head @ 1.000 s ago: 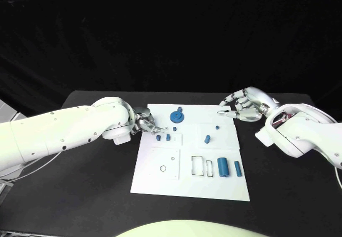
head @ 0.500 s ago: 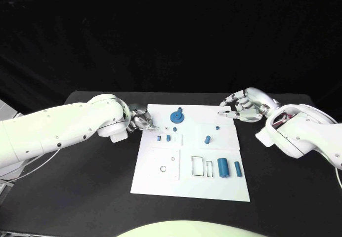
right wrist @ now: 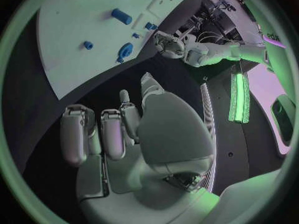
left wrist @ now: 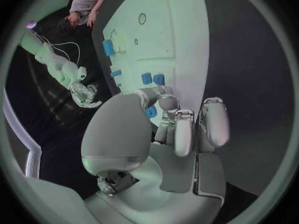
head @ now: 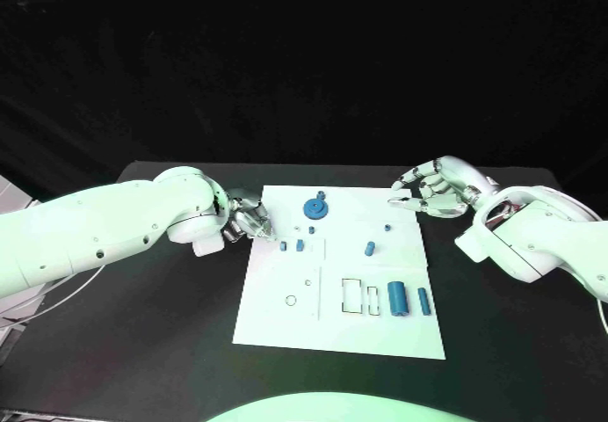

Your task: Assemble the parts on the task board

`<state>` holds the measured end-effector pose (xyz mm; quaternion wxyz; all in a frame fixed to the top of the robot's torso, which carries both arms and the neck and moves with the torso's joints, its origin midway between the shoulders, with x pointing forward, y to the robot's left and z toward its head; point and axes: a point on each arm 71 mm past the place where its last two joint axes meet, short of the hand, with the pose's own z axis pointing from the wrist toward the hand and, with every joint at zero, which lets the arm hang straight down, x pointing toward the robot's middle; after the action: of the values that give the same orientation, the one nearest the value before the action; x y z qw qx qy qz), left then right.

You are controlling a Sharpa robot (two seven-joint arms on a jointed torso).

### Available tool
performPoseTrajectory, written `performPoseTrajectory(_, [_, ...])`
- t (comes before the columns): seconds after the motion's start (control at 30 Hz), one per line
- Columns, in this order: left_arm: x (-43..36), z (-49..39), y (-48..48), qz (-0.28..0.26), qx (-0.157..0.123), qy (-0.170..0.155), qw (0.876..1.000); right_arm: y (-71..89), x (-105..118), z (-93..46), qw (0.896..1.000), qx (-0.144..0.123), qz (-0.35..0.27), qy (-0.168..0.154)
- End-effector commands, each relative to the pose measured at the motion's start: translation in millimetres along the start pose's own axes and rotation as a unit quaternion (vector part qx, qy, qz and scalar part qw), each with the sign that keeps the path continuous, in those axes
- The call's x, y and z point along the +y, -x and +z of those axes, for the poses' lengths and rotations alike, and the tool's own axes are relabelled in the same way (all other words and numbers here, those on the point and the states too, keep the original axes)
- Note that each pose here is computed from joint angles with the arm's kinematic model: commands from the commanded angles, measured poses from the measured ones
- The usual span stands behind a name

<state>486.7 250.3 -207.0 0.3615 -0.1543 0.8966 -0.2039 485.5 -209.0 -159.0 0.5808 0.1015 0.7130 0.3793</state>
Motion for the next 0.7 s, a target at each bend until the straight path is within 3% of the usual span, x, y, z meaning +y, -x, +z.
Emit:
performPoseTrajectory(0.03, [-2.8, 0.3, -5.2, -0.010, 0.035, -0.018, 0.999, -0.6, 1.0, -0.2, 1.000, 0.001, -0.001, 0.005])
performPoseTrajectory(0.7, [-2.8, 4.3, -9.0, -0.021, 0.044, -0.017, 0.999, -0.4, 0.6, -0.4, 1.000, 0.000, -0.002, 0.004])
